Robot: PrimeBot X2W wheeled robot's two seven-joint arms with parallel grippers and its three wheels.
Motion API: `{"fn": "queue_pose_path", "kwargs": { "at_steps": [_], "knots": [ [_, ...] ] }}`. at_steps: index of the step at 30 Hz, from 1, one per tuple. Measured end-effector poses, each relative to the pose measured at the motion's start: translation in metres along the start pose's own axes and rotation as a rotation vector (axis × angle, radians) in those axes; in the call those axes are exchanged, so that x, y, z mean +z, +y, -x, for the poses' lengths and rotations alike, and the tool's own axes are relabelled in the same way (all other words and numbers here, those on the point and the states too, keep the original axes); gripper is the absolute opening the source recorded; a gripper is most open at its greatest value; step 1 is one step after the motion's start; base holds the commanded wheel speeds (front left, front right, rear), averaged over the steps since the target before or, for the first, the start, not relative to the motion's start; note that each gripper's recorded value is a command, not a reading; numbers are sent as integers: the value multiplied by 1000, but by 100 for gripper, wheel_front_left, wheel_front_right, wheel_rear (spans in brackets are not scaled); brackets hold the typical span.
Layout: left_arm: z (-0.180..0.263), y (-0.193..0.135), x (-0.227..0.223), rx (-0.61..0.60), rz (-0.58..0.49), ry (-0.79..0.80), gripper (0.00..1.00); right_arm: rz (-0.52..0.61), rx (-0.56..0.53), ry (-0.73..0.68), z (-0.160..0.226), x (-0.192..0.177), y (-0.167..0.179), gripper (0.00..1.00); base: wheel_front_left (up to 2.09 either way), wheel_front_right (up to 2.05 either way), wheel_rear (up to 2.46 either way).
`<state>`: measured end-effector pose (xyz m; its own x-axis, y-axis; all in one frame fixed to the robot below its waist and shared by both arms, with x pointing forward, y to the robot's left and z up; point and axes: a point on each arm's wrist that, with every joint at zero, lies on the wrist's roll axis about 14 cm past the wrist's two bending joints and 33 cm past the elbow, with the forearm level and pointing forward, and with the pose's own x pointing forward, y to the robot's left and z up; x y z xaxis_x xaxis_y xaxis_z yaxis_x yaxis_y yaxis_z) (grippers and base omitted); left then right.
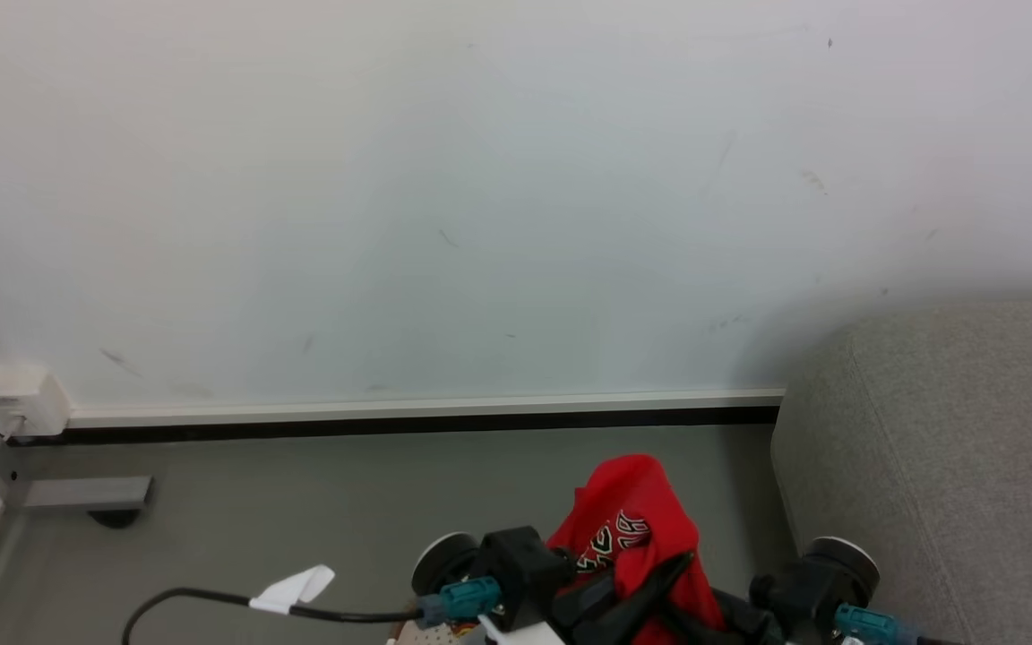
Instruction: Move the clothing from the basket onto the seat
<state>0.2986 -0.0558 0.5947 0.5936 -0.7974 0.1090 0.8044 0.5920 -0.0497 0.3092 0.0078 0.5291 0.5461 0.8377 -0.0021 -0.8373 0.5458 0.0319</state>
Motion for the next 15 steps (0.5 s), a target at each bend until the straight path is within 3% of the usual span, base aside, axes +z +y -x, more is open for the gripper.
{"fn": "queue_pose_path", "kwargs": {
  "at_steps": [1,2,15],
  "knots": [
    [0,2,0,7,-2,-4,49,-4,-8,-2,1,1,-3,0,0,0,0],
    [0,3,0,13,-6,-6,100,-5,-18,-4,2,2,-6,0,0,0,0],
    [-11,6,-22,0,-31,34,100,-1,-266,-111,52,33,-68,0,0,0,0]
  ]
}}
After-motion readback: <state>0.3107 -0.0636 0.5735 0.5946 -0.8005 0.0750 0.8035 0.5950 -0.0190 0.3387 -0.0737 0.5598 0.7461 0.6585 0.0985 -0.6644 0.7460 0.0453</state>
